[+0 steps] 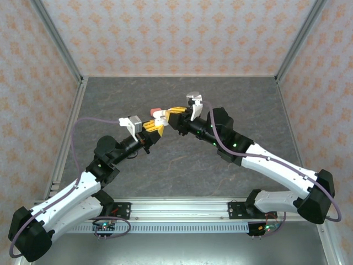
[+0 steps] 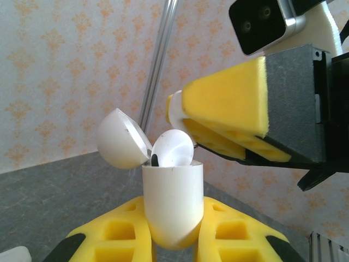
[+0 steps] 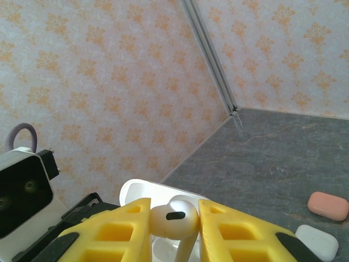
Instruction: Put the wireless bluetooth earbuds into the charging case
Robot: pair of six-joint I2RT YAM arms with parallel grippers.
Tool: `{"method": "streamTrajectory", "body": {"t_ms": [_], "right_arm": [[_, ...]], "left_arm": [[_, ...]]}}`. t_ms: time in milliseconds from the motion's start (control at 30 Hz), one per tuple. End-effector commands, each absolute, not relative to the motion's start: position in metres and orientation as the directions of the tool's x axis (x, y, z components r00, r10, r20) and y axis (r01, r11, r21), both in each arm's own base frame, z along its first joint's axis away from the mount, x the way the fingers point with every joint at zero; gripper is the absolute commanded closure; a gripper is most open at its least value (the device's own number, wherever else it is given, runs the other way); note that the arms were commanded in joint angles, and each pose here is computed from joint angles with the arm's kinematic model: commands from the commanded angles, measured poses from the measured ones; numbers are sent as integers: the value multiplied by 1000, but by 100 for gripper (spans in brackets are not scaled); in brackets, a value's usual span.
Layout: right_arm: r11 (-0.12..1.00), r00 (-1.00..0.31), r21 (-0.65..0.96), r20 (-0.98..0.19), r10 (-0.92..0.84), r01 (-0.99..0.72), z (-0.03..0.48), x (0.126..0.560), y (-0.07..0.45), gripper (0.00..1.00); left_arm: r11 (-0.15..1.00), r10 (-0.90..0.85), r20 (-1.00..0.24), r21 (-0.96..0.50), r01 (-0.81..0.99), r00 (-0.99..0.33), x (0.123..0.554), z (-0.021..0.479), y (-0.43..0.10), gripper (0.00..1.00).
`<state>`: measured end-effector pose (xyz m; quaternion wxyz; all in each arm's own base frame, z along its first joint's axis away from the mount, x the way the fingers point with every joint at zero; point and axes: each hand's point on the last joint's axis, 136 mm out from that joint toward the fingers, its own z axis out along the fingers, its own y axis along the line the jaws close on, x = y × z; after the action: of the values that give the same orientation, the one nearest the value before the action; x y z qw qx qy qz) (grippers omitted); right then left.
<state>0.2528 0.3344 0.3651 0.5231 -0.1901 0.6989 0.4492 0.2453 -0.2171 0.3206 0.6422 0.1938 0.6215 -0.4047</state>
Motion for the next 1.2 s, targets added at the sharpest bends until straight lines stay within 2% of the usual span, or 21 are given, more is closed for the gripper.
{"method": "streamTrajectory", "body": {"t_ms": [0, 500, 800, 1033, 1167], "right_arm": [[519, -339, 407, -913, 225, -752, 382, 255, 338, 76], [536, -419, 440, -892, 170, -720, 357, 250, 334, 75], [508, -466, 469, -873, 144, -722, 358, 243, 339, 73], [507, -476, 474, -869, 137, -720, 361, 244, 342, 70], [509, -480, 475, -867, 134, -717, 364, 245, 343, 65]], "left_arm": [[574, -322, -946, -227, 787, -39, 238, 343, -217, 100], [584, -331, -943, -224, 781, -23, 237, 346, -213, 100], [573, -326, -945, -220, 789, -27, 236, 345, -215, 100], [574, -318, -948, -219, 789, -32, 237, 342, -216, 100], [572, -316, -948, -220, 791, -34, 237, 341, -218, 100]]}}
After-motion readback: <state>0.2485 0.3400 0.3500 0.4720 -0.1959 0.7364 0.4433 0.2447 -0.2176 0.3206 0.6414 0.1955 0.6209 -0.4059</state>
